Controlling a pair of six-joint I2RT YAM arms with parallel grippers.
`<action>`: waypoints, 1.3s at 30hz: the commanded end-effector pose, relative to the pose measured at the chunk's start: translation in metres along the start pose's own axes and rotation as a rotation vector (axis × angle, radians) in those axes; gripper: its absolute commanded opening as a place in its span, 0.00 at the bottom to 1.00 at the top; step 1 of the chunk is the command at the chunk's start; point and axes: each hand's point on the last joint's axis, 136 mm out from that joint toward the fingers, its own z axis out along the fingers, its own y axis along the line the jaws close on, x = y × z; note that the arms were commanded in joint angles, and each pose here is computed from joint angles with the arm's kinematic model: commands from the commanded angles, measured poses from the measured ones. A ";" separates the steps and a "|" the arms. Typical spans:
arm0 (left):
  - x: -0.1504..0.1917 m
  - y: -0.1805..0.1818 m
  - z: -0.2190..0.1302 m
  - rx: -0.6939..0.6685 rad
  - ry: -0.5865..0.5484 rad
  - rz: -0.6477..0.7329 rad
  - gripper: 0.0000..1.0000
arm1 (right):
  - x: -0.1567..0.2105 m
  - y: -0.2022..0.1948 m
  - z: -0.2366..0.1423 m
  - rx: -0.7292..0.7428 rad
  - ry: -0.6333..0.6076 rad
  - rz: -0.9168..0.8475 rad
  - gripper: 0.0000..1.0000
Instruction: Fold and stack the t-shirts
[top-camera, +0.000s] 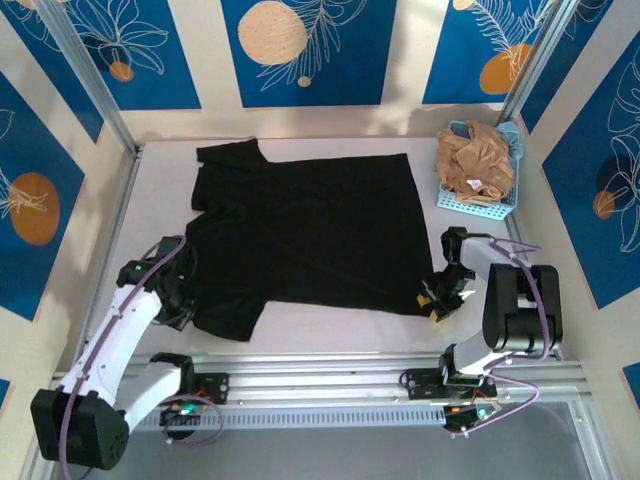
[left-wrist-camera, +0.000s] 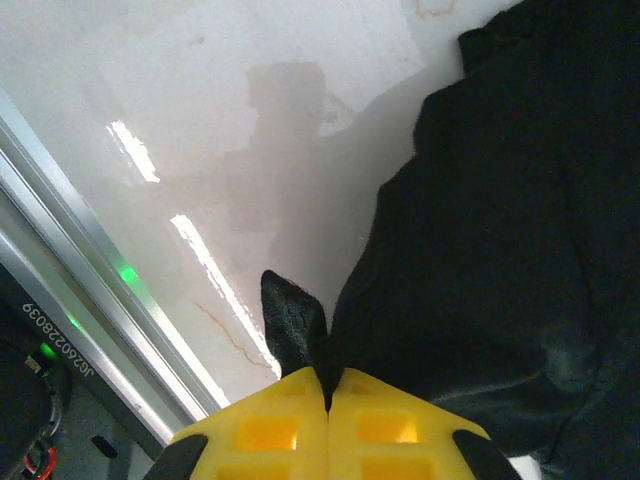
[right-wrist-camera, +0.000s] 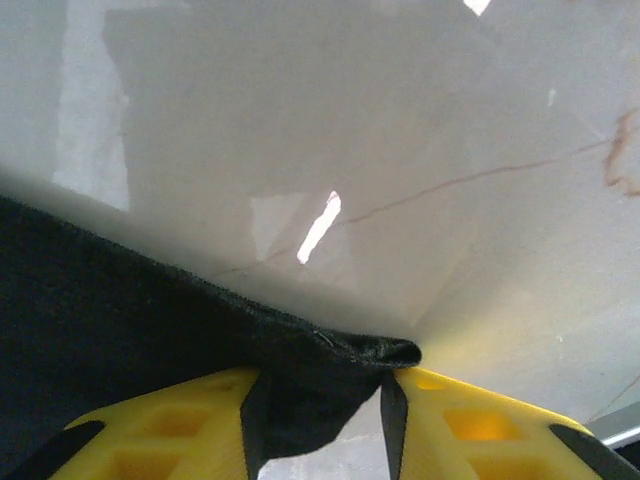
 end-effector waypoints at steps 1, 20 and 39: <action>0.013 0.014 -0.016 -0.033 0.047 -0.081 0.00 | 0.003 -0.007 0.011 0.049 0.022 0.011 0.19; 0.059 0.097 -0.070 -0.065 0.200 -0.150 0.00 | 0.010 -0.013 -0.045 0.065 -0.180 -0.225 0.00; -0.005 -0.039 -0.081 0.093 -0.073 0.121 0.00 | 0.009 0.004 -0.069 0.029 -0.175 -0.173 0.00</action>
